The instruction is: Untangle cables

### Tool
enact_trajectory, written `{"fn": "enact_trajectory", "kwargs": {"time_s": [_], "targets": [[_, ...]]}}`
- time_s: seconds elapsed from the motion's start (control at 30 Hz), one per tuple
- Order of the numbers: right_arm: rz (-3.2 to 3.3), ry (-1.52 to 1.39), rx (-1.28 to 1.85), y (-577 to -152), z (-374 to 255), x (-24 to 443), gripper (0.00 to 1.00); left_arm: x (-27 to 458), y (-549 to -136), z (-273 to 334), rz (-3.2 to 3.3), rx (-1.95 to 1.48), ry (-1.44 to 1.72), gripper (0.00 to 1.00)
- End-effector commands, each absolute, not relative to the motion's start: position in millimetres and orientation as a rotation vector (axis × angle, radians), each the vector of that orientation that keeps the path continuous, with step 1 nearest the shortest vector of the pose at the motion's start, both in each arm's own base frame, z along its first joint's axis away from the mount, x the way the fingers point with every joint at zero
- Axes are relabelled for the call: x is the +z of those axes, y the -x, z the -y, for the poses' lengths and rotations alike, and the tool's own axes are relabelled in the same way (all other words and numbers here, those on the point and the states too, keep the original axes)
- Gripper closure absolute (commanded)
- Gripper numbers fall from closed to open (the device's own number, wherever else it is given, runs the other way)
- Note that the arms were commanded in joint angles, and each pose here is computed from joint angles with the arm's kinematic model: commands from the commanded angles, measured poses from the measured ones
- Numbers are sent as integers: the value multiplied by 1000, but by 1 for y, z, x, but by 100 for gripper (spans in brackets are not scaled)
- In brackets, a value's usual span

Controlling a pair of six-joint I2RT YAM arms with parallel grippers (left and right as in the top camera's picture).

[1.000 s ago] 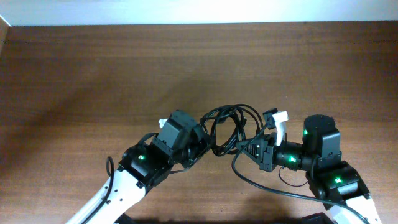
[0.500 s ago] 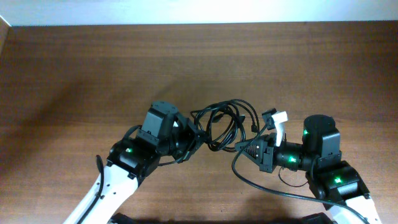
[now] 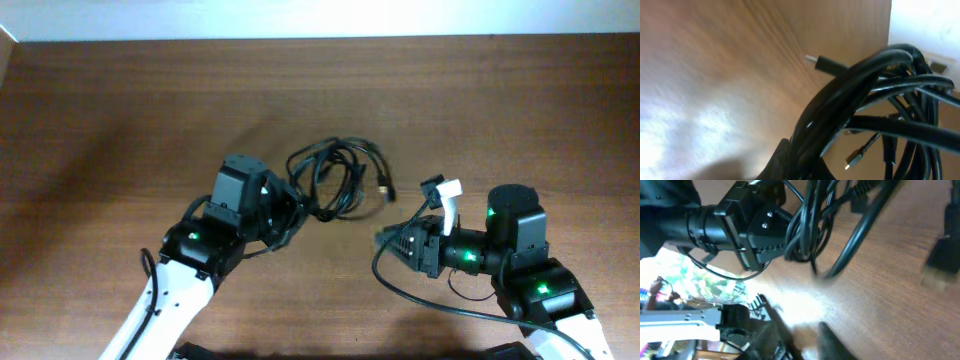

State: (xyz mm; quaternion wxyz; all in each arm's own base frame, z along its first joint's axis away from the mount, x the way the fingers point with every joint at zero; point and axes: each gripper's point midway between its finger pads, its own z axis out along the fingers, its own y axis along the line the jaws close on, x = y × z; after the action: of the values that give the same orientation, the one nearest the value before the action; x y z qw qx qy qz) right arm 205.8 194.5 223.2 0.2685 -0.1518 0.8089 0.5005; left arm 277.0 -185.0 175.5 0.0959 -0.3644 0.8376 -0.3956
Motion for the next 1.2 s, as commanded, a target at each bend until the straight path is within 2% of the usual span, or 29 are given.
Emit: {"fn": "enact_trajectory", "kwargs": {"time_s": [0.0, 0.1, 0.43, 0.6, 0.8, 0.97, 1.03, 1.17], "targets": [[-2155, 447, 1364, -202, -197, 230, 56, 174, -283, 171, -2484, -1030, 934, 100], [-2154, 447, 1363, -202, -197, 230, 52, 170, -281, 169, -2491, -1001, 942, 100], [-2136, 455, 1360, -204, -197, 233, 51, 182, -279, 196, -2491, -963, 478, 100], [-2137, 452, 1355, -205, -197, 233, 48, 186, -279, 204, -2471, -951, 379, 100], [-2146, 436, 1337, -207, -196, 231, 45, 189, -277, 210, -2467, -975, 343, 100], [-2146, 434, 1334, -208, -195, 231, 44, 199, -276, 221, -2428, -1008, 133, 100], [-2146, 435, 1334, -208, -195, 231, 44, 213, -271, 236, -2370, -1092, -47, 100], [-2150, 432, 1335, -207, -195, 230, 44, 216, -270, 239, -2357, -1116, -76, 100]]}}
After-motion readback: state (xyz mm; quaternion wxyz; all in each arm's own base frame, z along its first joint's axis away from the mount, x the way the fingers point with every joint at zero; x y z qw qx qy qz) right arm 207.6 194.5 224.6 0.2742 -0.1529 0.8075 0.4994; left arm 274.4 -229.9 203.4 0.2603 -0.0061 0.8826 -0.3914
